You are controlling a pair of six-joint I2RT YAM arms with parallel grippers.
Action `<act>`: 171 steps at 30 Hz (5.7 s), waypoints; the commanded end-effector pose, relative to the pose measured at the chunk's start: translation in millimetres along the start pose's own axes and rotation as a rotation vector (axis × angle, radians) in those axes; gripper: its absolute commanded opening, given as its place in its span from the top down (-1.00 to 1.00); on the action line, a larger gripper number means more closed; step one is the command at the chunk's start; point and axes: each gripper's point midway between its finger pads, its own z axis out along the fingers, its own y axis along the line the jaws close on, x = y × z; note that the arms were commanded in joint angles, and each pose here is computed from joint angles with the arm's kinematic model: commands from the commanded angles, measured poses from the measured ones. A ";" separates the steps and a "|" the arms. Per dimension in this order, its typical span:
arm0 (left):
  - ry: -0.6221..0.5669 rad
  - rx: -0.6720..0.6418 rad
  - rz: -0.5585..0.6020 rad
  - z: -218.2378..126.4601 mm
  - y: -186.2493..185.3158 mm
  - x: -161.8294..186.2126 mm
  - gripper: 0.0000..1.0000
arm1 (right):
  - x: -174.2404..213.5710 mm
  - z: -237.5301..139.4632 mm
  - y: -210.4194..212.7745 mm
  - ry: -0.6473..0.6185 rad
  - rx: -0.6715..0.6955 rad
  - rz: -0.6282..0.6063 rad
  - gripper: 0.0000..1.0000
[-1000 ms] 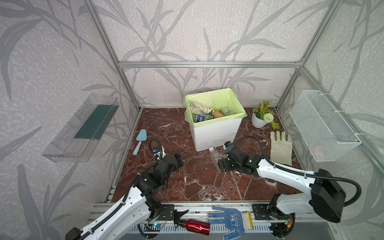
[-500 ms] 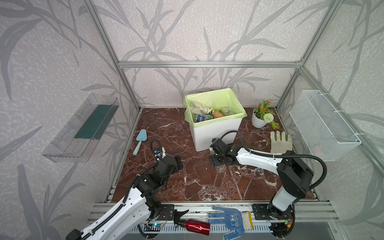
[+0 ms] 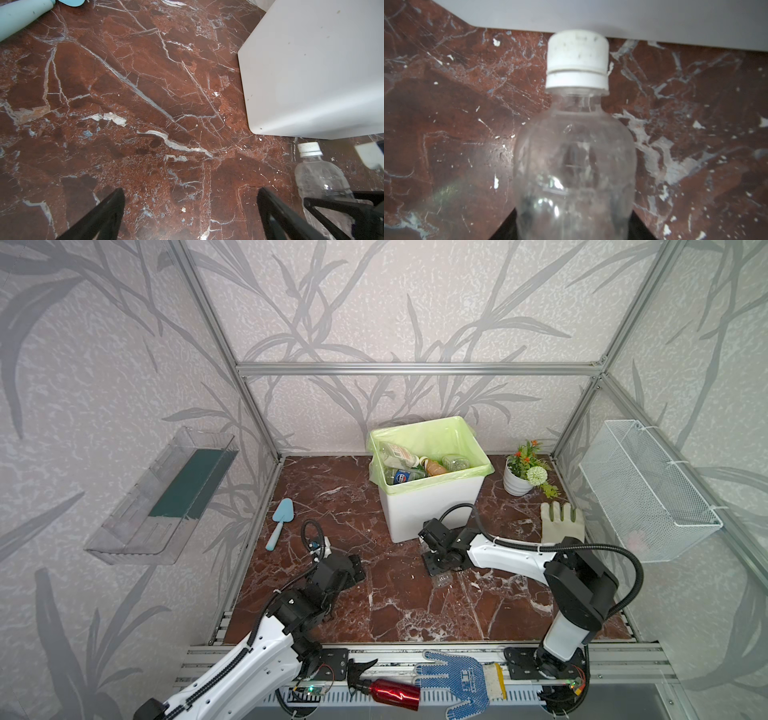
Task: Throw the plastic bottles in the bin
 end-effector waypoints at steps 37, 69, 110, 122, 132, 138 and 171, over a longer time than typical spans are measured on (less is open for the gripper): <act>0.020 -0.072 0.030 20.8 8.5 -21.7 -0.98 | -260.4 -361.2 -57.0 -1.046 -0.006 -0.093 -0.98; -0.166 -0.233 0.163 7.8 36.0 -71.9 -0.98 | -31.4 -139.1 -245.7 -0.947 0.246 0.162 -0.98; -0.608 -0.375 0.230 60.1 87.8 -137.6 -0.98 | -63.3 -52.5 -270.9 -0.899 0.267 0.104 -0.98; -0.530 -0.218 0.334 122.3 74.7 -128.7 -0.94 | -63.5 -52.8 -270.9 -0.901 0.267 0.105 -0.98; -0.496 -0.323 0.314 131.2 84.0 -138.0 -0.98 | -63.3 -52.7 -271.3 -0.899 0.269 0.105 -0.98; -0.501 -0.321 0.327 131.7 81.8 -138.3 -0.99 | -63.3 -52.7 -271.0 -0.899 0.270 0.105 -0.98; -0.503 -0.320 0.328 131.8 81.6 -139.2 -0.98 | -63.4 -52.5 -271.0 -0.898 0.271 0.104 -0.98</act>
